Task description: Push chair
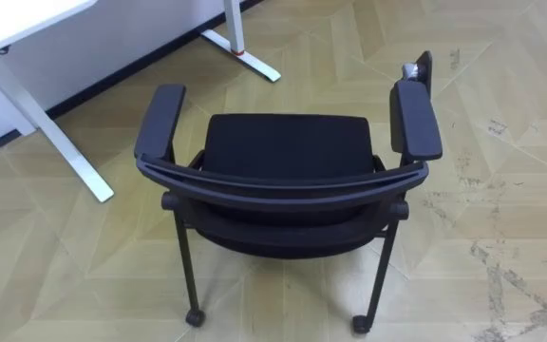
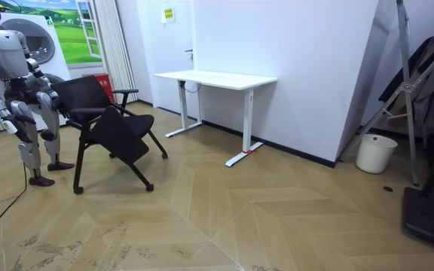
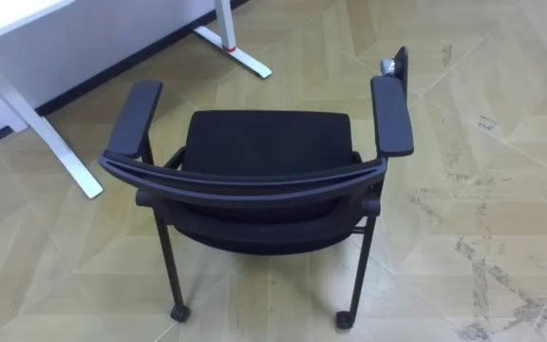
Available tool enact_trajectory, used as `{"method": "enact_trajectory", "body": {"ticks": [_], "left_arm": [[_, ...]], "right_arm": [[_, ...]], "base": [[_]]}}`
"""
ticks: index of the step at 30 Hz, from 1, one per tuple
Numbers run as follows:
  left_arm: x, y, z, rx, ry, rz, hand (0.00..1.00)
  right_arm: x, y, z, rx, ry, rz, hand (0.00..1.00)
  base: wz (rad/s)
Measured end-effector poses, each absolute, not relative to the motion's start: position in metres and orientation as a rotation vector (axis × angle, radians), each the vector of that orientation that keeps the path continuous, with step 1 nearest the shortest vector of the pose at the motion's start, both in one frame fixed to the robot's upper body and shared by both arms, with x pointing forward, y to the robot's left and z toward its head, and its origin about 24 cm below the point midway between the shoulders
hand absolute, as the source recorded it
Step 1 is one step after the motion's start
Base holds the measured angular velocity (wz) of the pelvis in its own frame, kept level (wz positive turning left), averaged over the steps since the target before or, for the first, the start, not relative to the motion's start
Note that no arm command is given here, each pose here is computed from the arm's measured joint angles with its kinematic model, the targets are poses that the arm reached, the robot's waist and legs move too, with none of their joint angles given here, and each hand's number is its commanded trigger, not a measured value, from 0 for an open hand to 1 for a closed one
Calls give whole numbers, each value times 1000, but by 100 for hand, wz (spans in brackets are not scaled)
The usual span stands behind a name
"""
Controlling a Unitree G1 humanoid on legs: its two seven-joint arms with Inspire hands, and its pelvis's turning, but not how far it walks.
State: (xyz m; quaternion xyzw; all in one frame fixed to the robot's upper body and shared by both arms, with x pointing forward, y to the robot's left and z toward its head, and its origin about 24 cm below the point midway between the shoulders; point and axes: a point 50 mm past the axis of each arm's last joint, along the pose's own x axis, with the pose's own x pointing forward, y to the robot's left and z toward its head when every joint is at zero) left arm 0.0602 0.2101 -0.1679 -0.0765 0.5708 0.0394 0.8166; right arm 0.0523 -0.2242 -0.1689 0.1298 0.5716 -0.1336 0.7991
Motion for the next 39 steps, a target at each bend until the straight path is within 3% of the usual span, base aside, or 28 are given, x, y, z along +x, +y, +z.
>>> {"method": "enact_trajectory", "body": {"ticks": [25, 34, 39], "left_arm": [[43, 210, -171, -208, 1248, 250, 0], [39, 229, -168, -167, 1236, 480, 0], [56, 245, -160, -20, 1179, 535, 0]], "right_arm": [[43, -226, -171, 341, 1272, -391, 0], [35, -229, -171, 330, 1283, -447, 0], [36, -235, -170, 316, 1279, -457, 0]], "base": [[0], [0], [1]]}}
